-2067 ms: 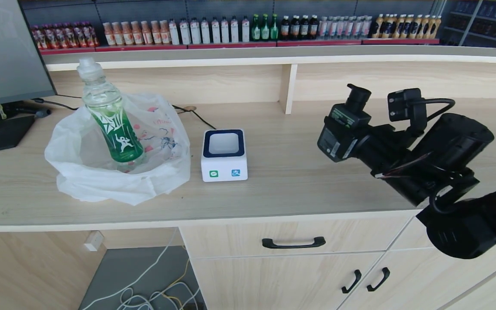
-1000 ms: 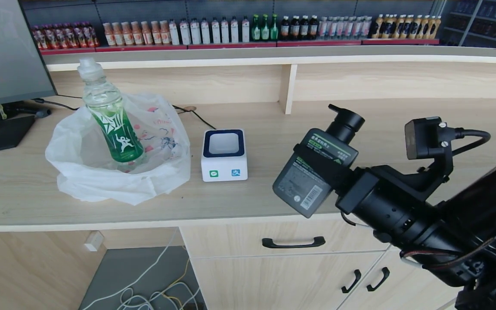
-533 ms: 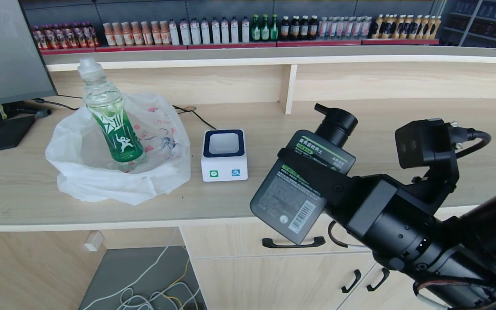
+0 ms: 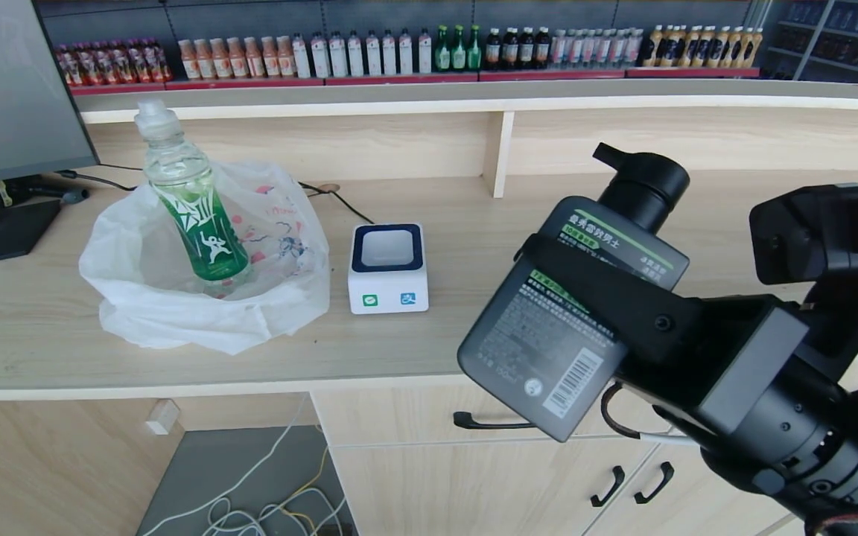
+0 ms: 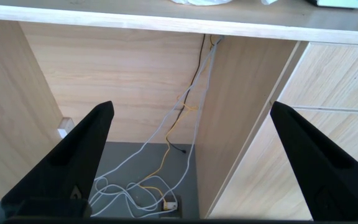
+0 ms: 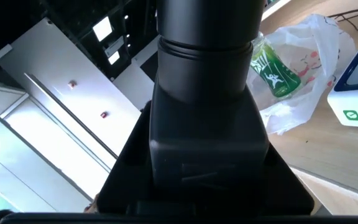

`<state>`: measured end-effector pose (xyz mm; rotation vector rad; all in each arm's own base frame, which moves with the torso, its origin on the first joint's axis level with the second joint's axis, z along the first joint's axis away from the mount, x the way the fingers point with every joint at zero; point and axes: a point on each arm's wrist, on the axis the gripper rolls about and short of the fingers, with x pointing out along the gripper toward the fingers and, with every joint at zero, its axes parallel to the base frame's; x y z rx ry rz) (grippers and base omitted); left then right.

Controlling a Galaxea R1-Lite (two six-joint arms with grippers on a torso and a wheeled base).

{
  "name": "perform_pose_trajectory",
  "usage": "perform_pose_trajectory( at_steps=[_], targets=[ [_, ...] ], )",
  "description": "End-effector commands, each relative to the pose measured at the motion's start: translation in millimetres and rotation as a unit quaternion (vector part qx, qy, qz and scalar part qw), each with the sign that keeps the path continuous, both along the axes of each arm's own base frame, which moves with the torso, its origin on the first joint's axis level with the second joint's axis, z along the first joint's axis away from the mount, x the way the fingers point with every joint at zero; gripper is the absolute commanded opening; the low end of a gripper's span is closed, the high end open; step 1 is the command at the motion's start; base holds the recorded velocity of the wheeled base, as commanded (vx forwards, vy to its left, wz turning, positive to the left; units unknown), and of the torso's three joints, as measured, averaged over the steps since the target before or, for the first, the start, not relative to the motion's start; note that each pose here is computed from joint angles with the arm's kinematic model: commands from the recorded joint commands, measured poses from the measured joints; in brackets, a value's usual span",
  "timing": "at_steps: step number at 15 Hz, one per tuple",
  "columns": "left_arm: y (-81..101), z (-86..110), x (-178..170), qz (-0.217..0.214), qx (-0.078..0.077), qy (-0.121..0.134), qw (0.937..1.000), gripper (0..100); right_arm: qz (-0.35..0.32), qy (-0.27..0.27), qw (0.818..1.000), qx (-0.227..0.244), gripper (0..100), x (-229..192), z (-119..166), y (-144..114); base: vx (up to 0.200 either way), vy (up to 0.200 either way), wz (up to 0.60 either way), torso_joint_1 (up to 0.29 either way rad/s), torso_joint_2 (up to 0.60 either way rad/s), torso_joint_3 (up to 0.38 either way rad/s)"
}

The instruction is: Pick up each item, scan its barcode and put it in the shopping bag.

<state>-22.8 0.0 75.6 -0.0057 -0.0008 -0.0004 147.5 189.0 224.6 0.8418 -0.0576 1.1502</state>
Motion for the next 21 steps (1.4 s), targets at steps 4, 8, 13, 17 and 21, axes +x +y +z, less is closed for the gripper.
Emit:
perform_pose_trajectory(
  at_steps=[4, 8, 13, 17, 21],
  targets=[
    [0.0, 0.1, 0.0, 0.000, -0.001, 0.000, 1.0000, 100, 0.001, -0.005, 1.000, 0.006, 0, -2.9, 3.7, -3.1, 0.000, 0.000, 0.00, 0.000, 0.00, 0.000],
    [0.0, -0.1, 0.0, 0.000, -0.002, 0.000, 1.0000, 100, 0.001, -0.005, 1.000, 0.005, 0, -2.7, 3.3, -2.9, 0.000, 0.000, 0.00, 0.000, 0.00, 0.000],
    [0.0, -0.1, 0.0, 0.000, 0.000, 0.000, 1.0000, 100, 0.011, -0.010, 1.000, 0.002, 0, -3.7, 3.3, -2.7, 0.000, 0.000, 0.00, 0.000, 0.00, 0.000],
    [0.0, -0.1, 0.0, 0.000, -0.001, 0.000, 1.0000, 100, 0.011, -0.010, 1.000, 0.001, 0, -3.5, 2.9, -2.5, 0.000, 0.000, 0.00, 0.000, 0.00, 0.000],
    [0.0, -0.1, 0.0, 0.000, 0.000, 0.000, 1.0000, 100, 0.012, -0.013, 1.000, -0.004, 0, -3.3, 1.4, -0.9, 0.000, 0.000, 0.00, 0.000, 0.00, 0.000]
  ],
)
